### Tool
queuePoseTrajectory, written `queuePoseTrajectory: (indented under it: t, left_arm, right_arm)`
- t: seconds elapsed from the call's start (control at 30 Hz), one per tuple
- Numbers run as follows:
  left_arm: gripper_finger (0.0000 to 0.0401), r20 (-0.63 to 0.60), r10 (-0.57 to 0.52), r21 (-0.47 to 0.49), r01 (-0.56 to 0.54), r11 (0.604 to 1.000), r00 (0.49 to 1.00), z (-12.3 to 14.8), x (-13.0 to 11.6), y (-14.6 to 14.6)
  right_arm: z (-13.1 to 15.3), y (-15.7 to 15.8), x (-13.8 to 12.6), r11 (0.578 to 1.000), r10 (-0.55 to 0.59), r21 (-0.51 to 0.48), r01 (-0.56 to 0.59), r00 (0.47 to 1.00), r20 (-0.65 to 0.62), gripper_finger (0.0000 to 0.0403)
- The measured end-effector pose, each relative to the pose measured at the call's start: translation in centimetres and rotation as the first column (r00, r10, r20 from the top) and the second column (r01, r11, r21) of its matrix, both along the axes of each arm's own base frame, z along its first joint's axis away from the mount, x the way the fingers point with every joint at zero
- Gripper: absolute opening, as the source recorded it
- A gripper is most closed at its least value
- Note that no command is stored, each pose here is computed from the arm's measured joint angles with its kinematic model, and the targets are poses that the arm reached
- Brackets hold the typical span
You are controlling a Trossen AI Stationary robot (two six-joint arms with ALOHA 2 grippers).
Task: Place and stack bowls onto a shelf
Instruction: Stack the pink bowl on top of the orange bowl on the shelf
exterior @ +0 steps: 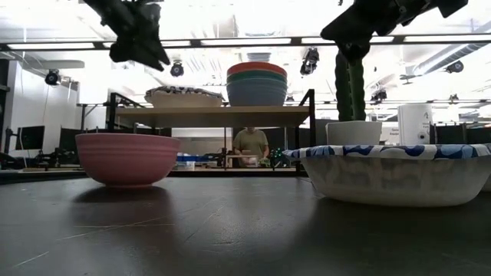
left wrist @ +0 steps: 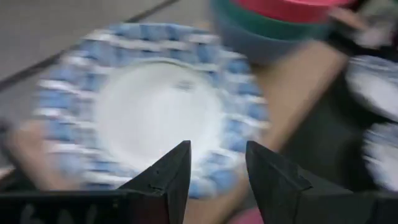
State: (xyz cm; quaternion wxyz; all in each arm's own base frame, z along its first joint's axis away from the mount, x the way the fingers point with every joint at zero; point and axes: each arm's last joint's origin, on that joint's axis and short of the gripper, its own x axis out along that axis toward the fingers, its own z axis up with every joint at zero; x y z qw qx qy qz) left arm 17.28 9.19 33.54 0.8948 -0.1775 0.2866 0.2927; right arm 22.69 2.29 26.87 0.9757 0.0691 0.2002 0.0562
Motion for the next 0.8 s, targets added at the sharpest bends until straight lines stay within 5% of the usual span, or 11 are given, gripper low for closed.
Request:
queuePoseTrajectory:
  t: [0.2, 0.53, 0.8]
  left_arm:
    - [0.0131, 0.086, -0.213, 0.003, 0.213, 0.977, 0.973, -0.6, 2.2, -6.0]
    - [0.0131, 0.05, -0.317, 0.115, 0.31, 0.944, 0.947, -2.1, 3.7, -15.3]
    - [0.0131, 0.006, -0.376, 0.171, 0.369, 0.913, 0.927, -4.7, 6.3, -19.4]
  right_arm:
    - [-0.3, 0.0, 0.0, 0.998, -0.029, 0.061, 0.035, 0.996, -0.088, 0.0009]
    - [-0.6, 0.1, 0.6, 0.994, -0.052, 0.07, 0.078, 0.948, -0.314, 0.0009]
    - [0.1, 0.2, 2.3, 0.995, -0.058, 0.043, 0.086, 0.889, -0.453, 0.0009]
